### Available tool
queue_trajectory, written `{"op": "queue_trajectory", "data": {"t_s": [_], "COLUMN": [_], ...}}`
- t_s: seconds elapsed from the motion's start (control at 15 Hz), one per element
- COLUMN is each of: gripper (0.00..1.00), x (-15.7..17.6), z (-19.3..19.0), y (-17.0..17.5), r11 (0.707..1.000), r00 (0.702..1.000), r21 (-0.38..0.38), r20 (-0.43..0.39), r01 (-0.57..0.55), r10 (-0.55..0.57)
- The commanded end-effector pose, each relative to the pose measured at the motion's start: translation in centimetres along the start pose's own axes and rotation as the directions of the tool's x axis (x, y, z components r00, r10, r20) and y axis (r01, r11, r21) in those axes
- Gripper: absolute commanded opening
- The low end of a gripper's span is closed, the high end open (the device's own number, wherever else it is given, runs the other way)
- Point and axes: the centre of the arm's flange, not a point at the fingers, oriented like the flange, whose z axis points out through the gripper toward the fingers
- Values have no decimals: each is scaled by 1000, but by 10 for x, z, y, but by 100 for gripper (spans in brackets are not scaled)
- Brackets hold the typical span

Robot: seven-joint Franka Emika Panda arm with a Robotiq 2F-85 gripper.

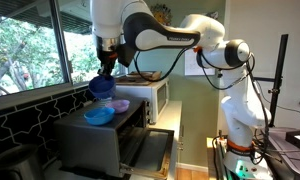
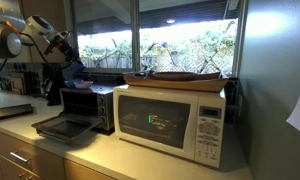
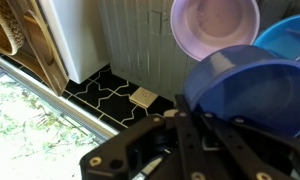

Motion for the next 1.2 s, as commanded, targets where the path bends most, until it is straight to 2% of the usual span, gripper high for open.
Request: {"op": "queue_trajectory", "data": {"t_s": [0.0,0.47,1.13], "gripper": [1,1,1], "x": [2,0,-4], "z": [-7,-11,-7], "y": [-4,-8,-11], "r11": [1000,999,995], "r00": [999,996,993], "r21": [-17,-37,-78], "r20": [-41,-85,-96], "r01": [10,30,63], "r10": [-11,-33,-70]}}
